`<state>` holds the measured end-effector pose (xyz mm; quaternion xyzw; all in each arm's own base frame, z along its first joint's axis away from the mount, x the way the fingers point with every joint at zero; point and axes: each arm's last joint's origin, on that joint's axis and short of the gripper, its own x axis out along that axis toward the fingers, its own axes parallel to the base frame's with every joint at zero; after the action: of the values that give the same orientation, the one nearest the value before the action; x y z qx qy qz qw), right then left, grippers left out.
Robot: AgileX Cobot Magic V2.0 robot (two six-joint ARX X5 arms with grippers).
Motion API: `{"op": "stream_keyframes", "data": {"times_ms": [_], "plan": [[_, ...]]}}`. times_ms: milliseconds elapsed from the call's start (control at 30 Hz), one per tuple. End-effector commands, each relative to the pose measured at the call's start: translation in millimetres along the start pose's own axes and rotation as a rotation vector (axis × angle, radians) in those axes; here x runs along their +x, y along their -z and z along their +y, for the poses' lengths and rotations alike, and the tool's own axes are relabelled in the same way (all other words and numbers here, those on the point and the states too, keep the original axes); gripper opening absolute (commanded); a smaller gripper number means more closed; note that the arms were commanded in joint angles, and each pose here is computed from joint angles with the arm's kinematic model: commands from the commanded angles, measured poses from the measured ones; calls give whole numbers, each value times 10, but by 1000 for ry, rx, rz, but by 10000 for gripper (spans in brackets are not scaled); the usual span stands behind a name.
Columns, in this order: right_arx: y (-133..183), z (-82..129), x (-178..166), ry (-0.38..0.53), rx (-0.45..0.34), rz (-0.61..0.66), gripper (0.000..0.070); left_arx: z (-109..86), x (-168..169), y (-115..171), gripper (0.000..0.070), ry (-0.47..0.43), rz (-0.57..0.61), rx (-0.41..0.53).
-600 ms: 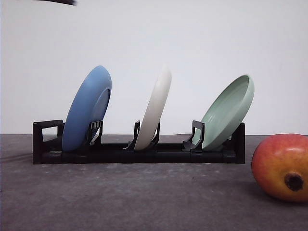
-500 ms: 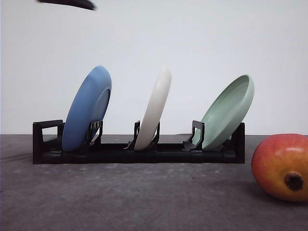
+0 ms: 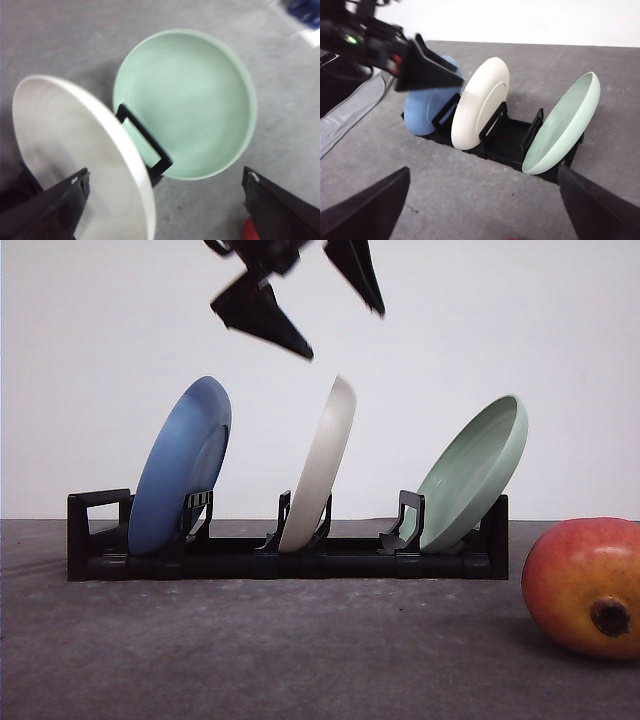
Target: Place pomegranate in white plate
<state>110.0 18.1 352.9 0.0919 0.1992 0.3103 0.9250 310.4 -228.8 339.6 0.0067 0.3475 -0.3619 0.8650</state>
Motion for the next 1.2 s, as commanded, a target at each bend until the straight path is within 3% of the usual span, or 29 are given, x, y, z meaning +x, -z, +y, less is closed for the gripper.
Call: {"op": "stream_keyframes", "data": {"times_ms": [0, 267, 367, 567, 900, 1167], "plan": [[-51, 22, -22, -5, 4, -18, 605, -29, 84, -45, 591, -15, -16, 6], [-51, 22, -22, -5, 4, -18, 605, 30, 376, 78, 586, -40, 65, -39], [-51, 22, -22, -5, 4, -18, 605, 41, 418, 93, 505, -41, 73, -40], [-51, 22, -22, -5, 4, -18, 605, 74, 534, 161, 496, -42, 119, -54], [-51, 22, -22, -5, 4, -18, 605, 21, 545, 165, 0, -9, 131, -51], [-52, 22, -22, -5, 3, -18, 605, -7, 509, 105, 0, 3, 113, -98]]}}
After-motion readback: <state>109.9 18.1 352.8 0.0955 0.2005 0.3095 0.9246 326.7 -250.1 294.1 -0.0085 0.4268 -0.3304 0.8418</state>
